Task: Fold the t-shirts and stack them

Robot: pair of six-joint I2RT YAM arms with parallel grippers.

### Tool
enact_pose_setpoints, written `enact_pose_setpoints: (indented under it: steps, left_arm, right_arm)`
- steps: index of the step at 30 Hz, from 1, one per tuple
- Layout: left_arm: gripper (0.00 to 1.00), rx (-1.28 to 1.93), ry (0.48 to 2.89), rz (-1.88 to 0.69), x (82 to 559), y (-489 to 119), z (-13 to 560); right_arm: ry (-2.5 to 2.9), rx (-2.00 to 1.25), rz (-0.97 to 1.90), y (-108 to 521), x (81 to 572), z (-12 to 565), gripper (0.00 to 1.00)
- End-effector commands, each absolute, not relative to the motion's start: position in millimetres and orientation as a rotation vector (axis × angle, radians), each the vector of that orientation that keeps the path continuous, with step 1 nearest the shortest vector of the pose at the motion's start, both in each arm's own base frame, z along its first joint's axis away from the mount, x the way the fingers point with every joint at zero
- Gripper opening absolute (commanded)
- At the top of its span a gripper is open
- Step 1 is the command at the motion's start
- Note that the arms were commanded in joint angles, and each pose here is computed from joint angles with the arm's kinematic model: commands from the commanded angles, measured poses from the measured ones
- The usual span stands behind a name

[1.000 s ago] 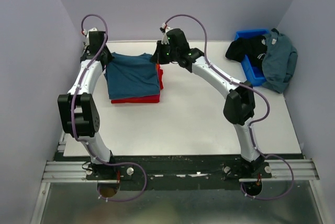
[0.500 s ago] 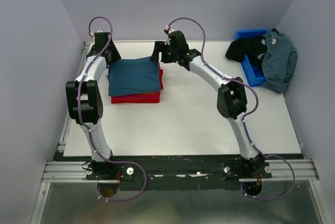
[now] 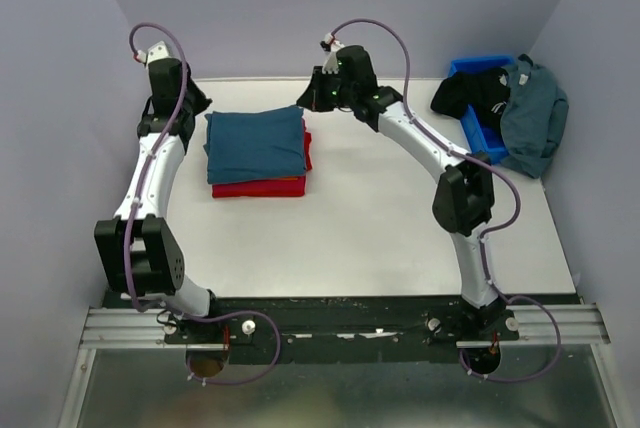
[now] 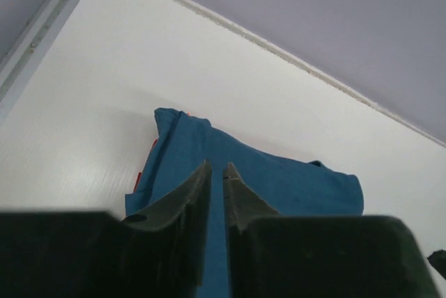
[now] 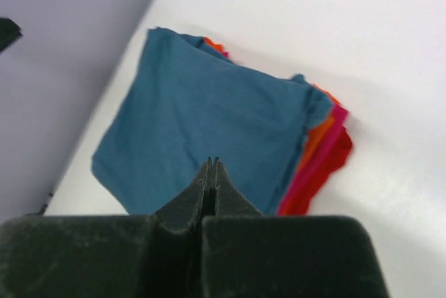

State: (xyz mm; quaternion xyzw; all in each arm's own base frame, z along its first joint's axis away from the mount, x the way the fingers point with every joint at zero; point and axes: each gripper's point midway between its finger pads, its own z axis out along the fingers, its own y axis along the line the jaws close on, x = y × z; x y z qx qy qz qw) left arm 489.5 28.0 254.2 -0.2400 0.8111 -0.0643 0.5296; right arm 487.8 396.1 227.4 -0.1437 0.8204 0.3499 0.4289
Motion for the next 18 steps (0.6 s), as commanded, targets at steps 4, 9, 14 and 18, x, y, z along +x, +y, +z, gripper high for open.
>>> enact_pose_setpoints:
  steps: [4,9,14,18]
  left_arm:
    - [0.00,-0.556,1.975,-0.416,503.1,-7.9,224.3]
    - [0.00,-0.561,2.015,-0.546,529.5,-20.6,192.3]
    - [0.00,-0.633,2.027,-0.592,544.4,-15.6,151.8]
    - [0.00,-0.668,2.068,-0.589,551.4,-10.8,111.6]
  right_arm:
    - [2.065,-0.392,1.279,455.2,470.6,225.2,0.01]
    - [2.049,-0.278,1.432,476.4,485.1,206.0,0.01]
    - [2.059,-0.049,1.527,487.6,516.0,165.8,0.01]
    - [2.129,0.239,1.572,473.8,541.8,120.0,0.01]
